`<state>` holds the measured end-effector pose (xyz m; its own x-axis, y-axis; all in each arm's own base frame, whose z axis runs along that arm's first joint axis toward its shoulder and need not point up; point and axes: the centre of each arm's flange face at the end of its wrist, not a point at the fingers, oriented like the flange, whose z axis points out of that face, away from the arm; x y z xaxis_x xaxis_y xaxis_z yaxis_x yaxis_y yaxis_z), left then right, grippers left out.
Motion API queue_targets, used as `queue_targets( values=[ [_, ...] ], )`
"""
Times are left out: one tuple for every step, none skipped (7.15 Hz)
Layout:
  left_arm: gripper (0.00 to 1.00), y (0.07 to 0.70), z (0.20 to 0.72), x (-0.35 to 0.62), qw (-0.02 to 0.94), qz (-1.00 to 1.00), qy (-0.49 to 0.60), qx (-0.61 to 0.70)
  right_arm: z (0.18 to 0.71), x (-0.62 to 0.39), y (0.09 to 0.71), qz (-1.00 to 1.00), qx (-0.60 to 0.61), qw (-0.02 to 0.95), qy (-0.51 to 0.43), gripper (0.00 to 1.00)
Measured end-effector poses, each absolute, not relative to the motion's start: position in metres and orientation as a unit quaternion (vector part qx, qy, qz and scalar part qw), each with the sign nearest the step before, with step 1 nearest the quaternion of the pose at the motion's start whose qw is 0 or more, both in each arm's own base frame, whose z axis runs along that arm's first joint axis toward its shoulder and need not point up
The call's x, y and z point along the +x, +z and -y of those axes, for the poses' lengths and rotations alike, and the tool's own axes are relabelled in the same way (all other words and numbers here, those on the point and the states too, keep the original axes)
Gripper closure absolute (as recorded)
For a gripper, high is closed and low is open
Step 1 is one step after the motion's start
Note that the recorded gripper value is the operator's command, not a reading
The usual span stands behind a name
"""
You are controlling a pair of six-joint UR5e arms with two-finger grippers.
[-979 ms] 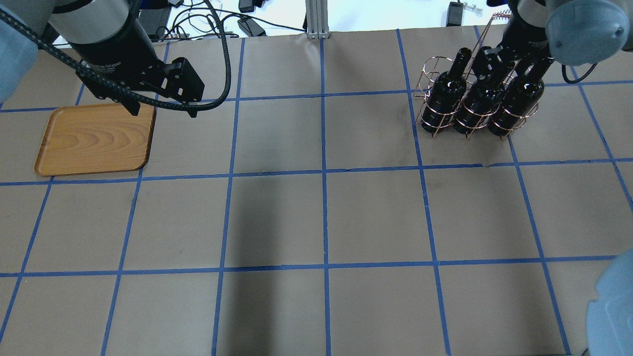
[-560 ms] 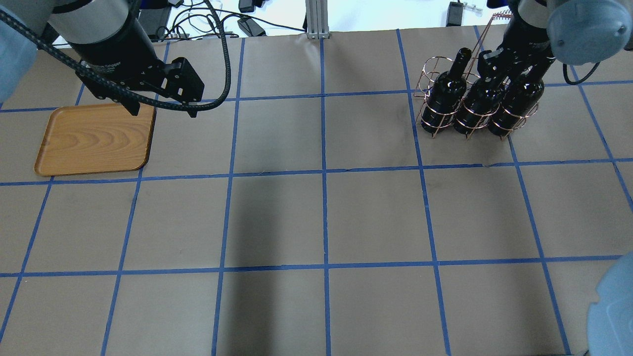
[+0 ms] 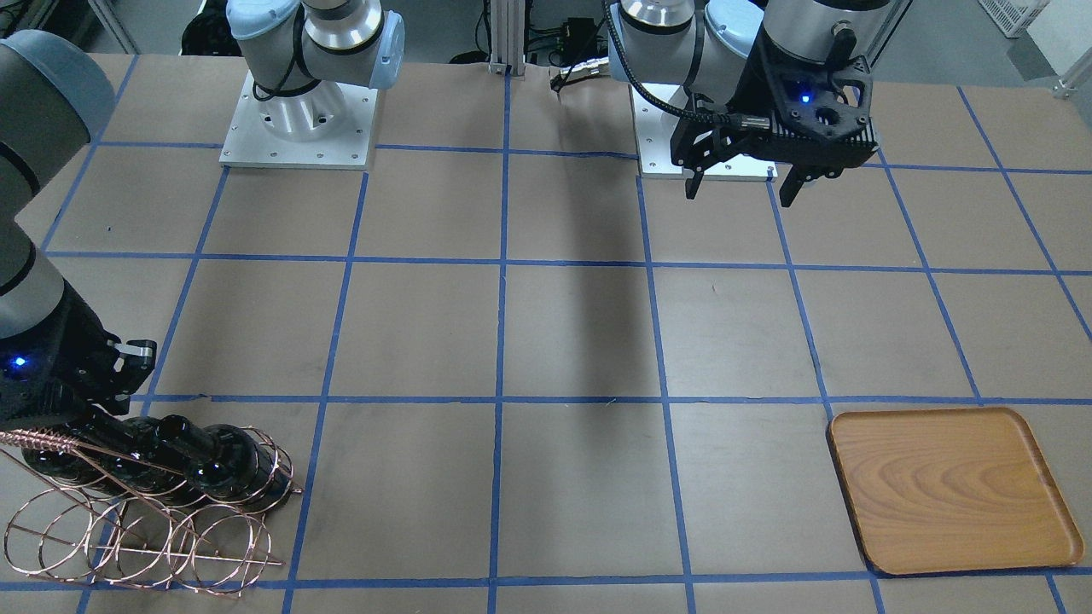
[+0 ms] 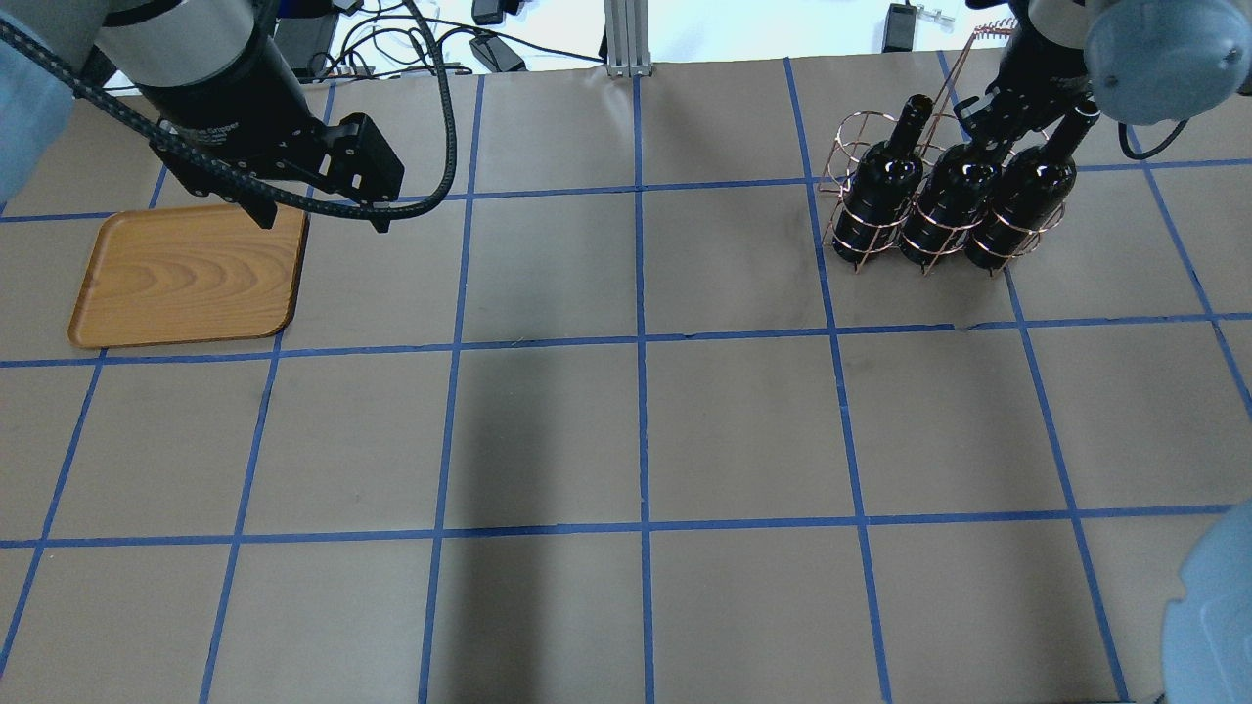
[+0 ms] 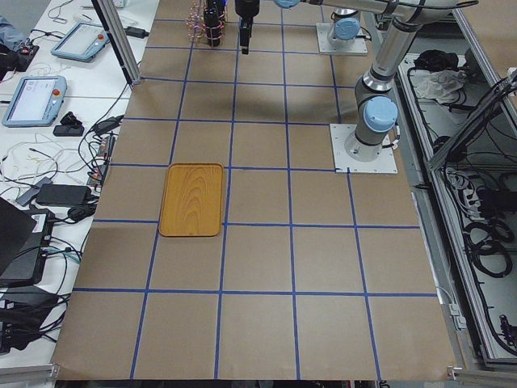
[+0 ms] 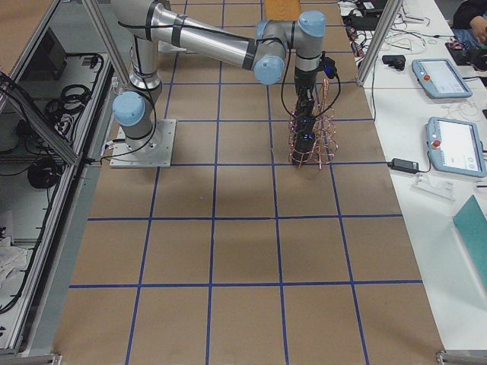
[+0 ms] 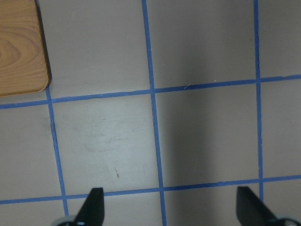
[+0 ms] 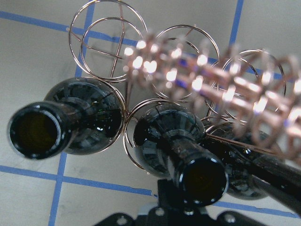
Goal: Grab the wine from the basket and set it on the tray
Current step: 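Lower the right gripper over the bottle nearest the robot in the basket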
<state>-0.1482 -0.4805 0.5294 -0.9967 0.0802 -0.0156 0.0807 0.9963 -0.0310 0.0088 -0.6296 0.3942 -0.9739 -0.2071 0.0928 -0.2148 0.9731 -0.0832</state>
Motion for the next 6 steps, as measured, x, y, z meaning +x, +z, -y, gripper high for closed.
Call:
queue_targets(
  values=[
    [0.00,0.530,0.480,-0.148,0.007,-0.999,-0.016,0.040,0.630,0.009,0.395,0.993,0.104,0.042,0.049,0.15],
    [0.00,0.530,0.480,-0.148,0.007,-0.999,-0.016,0.040,0.631,0.009,0.397,0.992,0.103,0.043,0.056,0.13],
    [0.00,0.530,0.480,-0.148,0.007,-0.999,-0.017,0.040,0.633,0.008,0.400,0.991,0.104,0.046,0.066,0.13],
    [0.00,0.531,0.480,-0.148,0.007,-0.999,-0.017,0.040,0.636,0.008,0.403,0.990,0.106,0.050,0.078,0.15],
    [0.00,0.531,0.480,-0.148,0.007,-0.999,-0.017,0.040,0.638,0.007,0.405,0.989,0.107,0.053,0.089,0.21],
    [0.00,0.531,0.480,-0.148,0.007,-0.999,-0.017,0.040,0.640,0.007,0.405,0.988,0.106,0.055,0.096,0.27]
  ],
)
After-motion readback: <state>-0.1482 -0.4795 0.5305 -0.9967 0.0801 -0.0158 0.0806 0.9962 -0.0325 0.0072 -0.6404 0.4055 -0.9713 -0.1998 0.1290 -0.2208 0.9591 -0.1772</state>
